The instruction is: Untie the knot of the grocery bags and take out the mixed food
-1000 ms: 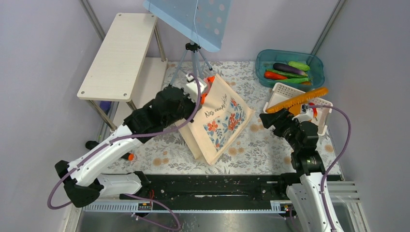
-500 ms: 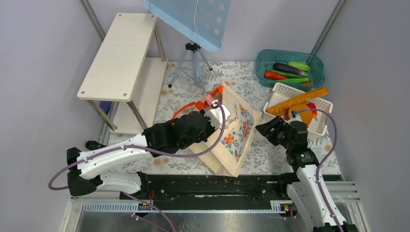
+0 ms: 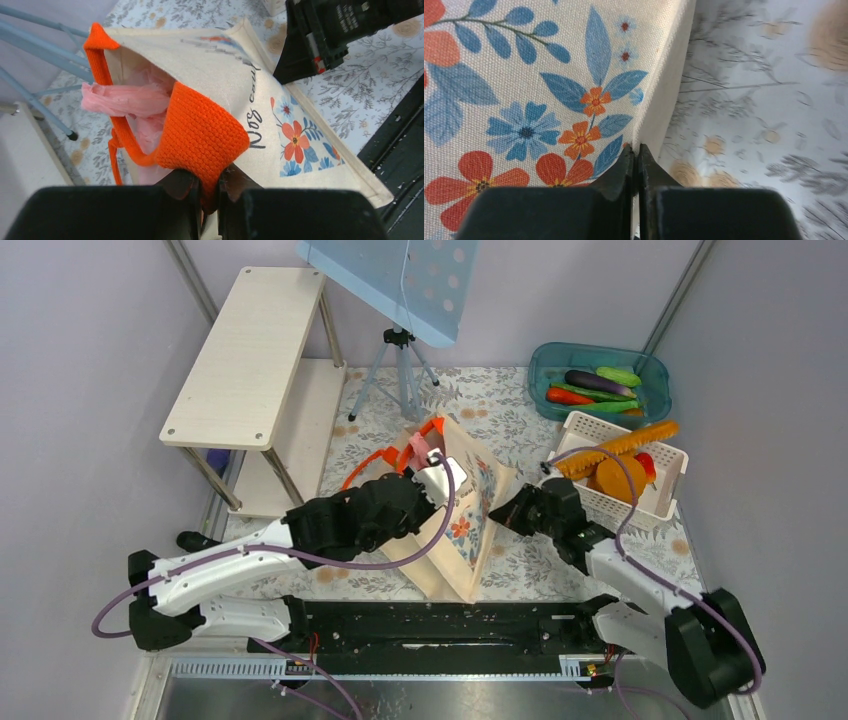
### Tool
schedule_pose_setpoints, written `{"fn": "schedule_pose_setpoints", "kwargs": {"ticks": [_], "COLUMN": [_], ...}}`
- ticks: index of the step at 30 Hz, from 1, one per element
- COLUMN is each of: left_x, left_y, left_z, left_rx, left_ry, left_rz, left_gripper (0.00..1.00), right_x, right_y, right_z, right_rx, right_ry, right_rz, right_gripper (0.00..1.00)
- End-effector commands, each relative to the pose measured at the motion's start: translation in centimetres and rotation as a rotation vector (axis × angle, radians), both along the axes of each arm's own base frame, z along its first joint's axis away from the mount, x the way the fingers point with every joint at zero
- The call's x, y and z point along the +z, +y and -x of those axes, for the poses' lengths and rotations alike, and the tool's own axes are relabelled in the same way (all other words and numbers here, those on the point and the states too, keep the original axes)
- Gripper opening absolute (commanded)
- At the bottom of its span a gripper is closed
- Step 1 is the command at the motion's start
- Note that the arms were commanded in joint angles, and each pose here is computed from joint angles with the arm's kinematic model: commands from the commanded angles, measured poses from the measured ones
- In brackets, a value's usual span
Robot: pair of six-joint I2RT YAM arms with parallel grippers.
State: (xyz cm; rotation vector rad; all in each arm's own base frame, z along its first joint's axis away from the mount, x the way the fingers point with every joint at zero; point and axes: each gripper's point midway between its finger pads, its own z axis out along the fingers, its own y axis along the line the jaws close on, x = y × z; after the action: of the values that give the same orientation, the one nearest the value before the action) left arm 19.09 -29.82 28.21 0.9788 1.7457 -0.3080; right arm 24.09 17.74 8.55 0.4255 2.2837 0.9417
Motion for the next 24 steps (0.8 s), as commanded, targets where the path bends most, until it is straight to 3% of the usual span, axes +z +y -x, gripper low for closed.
{"fn": "schedule_pose_setpoints", "kwargs": {"ticks": [1, 6, 13, 16, 19, 21, 24], "left_x": [11.7, 13.1, 5.3, 2.8, 1.9, 1.5, 0.7], "left_y": [2.1, 1.0, -4.5, -6.1, -7.1, -7.7, -8.7], "left_z": [-0.8, 0.3, 4.0, 4.8, 5.2, 5.5, 5.9], "left_rx": [0.055, -0.034, -0.277, -0.311, -0.312, -0.315, -0.304], "left_ry": [-0.193, -0.187, 0.058, 0.138, 0.187, 0.226, 0.259], "left_rz": [0.253, 0.279, 0.223, 0.193, 0.202, 0.22, 0.258], "left_gripper": [0.0, 0.0, 0.0, 0.0, 0.0, 0.0, 0.0], "right_x": [2.0, 1.9, -3.8, -4.5, -4.0, -3.5, -2.7], "right_y": [4.0, 6.1, 3.8, 2.8, 1.7, 0.4, -2.0], "right_z": [-2.0, -4.7, -4.8, -4.0, -3.3, -3.1, -2.4], "right_rx": [0.074, 0.11, 0.031, 0.012, 0.014, -0.009, -0.049], "right_ry": [-0.078, -0.105, -0.018, -0.006, -0.018, -0.032, -0.041], "right_rz": [-0.013, 0.016, 0.155, 0.183, 0.227, 0.285, 0.38], "right_gripper": [0.0, 0.0, 0.0, 0.02, 0.26, 0.52, 0.76]}}
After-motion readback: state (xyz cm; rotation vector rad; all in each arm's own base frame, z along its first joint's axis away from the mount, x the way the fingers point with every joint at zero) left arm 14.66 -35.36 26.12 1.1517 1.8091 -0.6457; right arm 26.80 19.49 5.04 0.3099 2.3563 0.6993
